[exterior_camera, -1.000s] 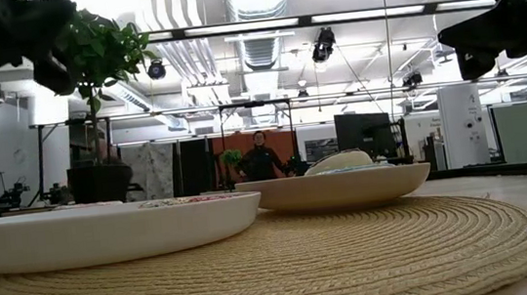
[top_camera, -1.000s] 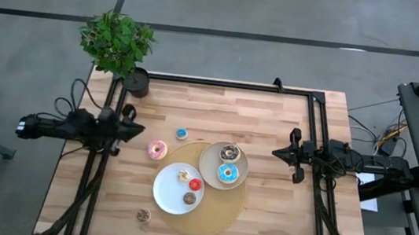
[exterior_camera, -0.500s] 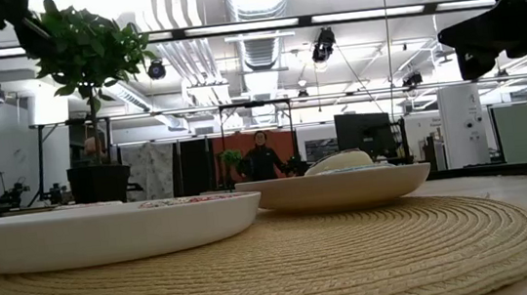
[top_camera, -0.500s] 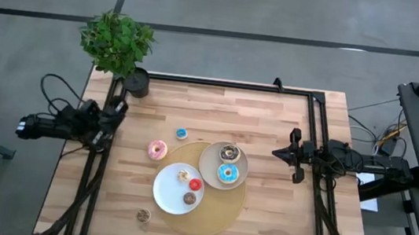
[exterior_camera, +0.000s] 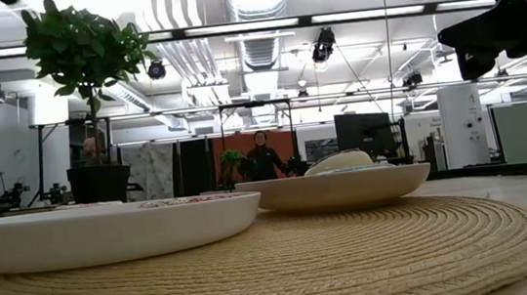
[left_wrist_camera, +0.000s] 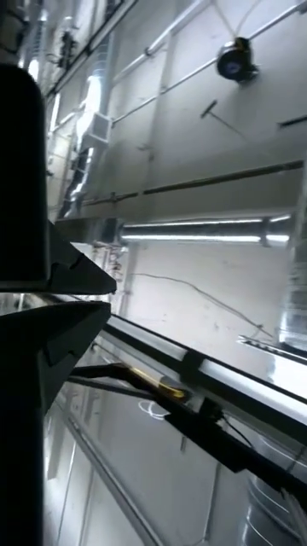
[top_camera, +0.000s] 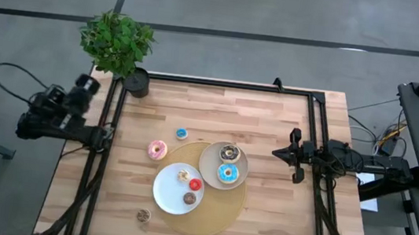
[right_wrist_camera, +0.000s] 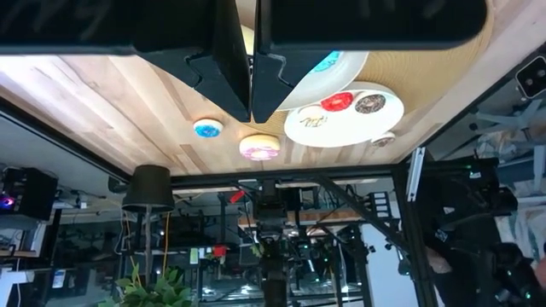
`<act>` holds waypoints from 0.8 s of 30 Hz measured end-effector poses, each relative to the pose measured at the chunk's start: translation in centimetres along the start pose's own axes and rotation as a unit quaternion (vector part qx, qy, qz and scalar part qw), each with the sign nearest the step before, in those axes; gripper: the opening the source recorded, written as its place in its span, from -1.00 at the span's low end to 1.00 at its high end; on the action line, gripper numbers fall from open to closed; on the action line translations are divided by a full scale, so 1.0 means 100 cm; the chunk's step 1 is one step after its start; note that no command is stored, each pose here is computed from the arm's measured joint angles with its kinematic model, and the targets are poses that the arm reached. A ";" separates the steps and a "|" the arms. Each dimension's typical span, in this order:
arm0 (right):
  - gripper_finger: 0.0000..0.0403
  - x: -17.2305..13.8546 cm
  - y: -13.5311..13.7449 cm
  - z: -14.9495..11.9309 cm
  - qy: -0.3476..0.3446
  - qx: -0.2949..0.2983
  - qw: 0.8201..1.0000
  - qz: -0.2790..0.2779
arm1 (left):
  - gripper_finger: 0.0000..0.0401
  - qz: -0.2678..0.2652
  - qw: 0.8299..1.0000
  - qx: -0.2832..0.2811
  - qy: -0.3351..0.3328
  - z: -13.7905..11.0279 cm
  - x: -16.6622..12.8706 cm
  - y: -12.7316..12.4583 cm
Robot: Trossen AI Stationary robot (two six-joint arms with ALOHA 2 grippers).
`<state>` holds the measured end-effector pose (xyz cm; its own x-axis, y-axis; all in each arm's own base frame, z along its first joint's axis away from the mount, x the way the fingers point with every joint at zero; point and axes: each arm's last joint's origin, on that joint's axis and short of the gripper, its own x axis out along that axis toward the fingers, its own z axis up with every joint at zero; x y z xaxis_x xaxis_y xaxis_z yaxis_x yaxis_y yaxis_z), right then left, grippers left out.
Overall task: Pick & Place donuts
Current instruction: Put the large pink donut on the gray plate
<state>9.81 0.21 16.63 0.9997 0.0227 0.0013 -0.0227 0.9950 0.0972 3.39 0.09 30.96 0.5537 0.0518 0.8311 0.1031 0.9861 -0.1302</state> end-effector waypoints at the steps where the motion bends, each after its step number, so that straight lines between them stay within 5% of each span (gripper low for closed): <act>1: -0.96 0.000 0.000 0.000 0.000 0.000 1.000 0.000 | -1.00 -0.001 1.000 0.006 -0.009 0.005 0.002 -0.001; 15: -0.96 0.000 0.000 0.000 0.000 0.000 1.000 0.000 | -1.00 0.018 0.995 0.030 -0.093 0.066 0.025 -0.009; 24: -0.96 0.000 0.000 0.000 0.000 0.001 1.000 0.000 | -1.00 0.033 0.996 0.031 -0.077 0.081 0.062 -0.013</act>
<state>9.81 0.21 16.63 0.9997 0.0227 0.0013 -0.0227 0.9949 0.0988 0.04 0.44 40.66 0.4243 0.1366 0.8952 0.0166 0.9872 -0.1585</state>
